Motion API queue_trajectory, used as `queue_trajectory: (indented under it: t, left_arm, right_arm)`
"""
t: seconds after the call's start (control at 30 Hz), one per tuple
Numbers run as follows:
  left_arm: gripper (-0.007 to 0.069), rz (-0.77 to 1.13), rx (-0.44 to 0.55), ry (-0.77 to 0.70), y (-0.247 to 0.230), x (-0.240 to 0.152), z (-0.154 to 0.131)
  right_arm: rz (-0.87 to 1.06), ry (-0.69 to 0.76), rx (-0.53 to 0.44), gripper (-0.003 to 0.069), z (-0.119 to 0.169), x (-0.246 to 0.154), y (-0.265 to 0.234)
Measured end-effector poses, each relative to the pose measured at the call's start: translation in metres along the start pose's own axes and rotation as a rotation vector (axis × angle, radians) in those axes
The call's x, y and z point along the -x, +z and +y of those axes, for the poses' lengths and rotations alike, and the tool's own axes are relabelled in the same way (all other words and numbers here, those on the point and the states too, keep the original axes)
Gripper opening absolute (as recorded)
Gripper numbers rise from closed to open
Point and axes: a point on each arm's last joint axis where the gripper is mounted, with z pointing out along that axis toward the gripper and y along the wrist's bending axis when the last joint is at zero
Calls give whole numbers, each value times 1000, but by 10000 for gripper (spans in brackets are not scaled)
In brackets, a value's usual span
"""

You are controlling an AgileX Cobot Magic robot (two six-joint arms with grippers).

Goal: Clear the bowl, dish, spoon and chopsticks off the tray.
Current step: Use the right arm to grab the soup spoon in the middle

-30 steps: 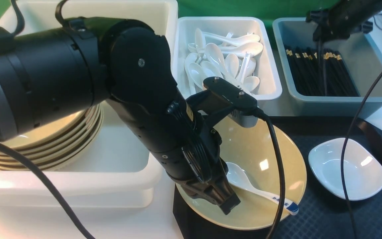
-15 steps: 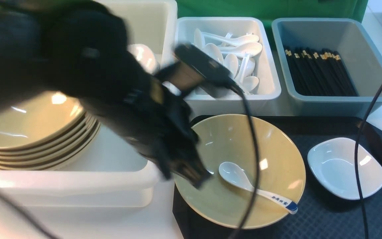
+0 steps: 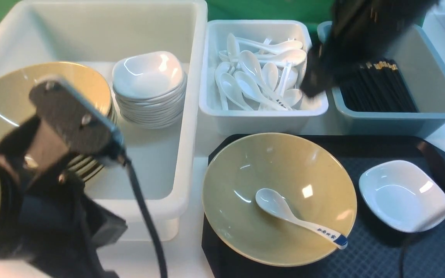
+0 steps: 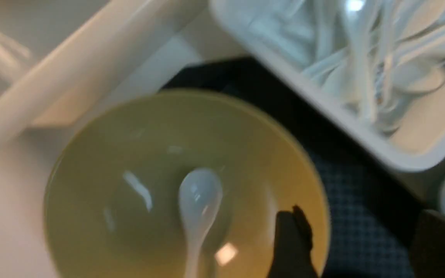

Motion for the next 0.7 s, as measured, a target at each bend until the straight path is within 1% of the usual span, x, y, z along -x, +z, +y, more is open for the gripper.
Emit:
queue_trajectory:
  t: [0.03, 0.1, 0.13, 0.17, 0.27, 0.33, 0.37, 0.57, 0.7]
  left_arm:
    - [-11, -22, -33, -22, 4, -2, -3]
    - [-11, -52, -59, -39, 5, 0, -5]
    - [-11, -89, -94, -59, 7, 5, -8]
    - [-11, -94, -97, -62, 7, 5, -9]
    - [-11, -133, -122, -77, 12, 16, -11]
    - [-11, -132, -123, -78, 14, 19, -11]
    - [-11, -134, -123, -60, 15, 22, -11]
    - [-11, -133, -129, -41, 21, 26, -12]
    - [-11, -128, -131, -37, 25, 28, -12]
  right_arm:
    - [53, -30, 22, 432, 13, -11, 10]
    - [99, -53, 42, 432, 24, -20, 20]
    - [168, -72, 64, 432, 33, -33, 37]
    - [168, -72, 66, 432, 34, -34, 39]
    - [303, -86, 91, 432, 43, -57, 69]
    - [327, -88, 93, 432, 44, -62, 76]
    - [355, -88, 95, 432, 44, -68, 88]
    - [333, -92, 74, 432, 41, -63, 113]
    - [329, -102, 71, 429, 44, -61, 126]
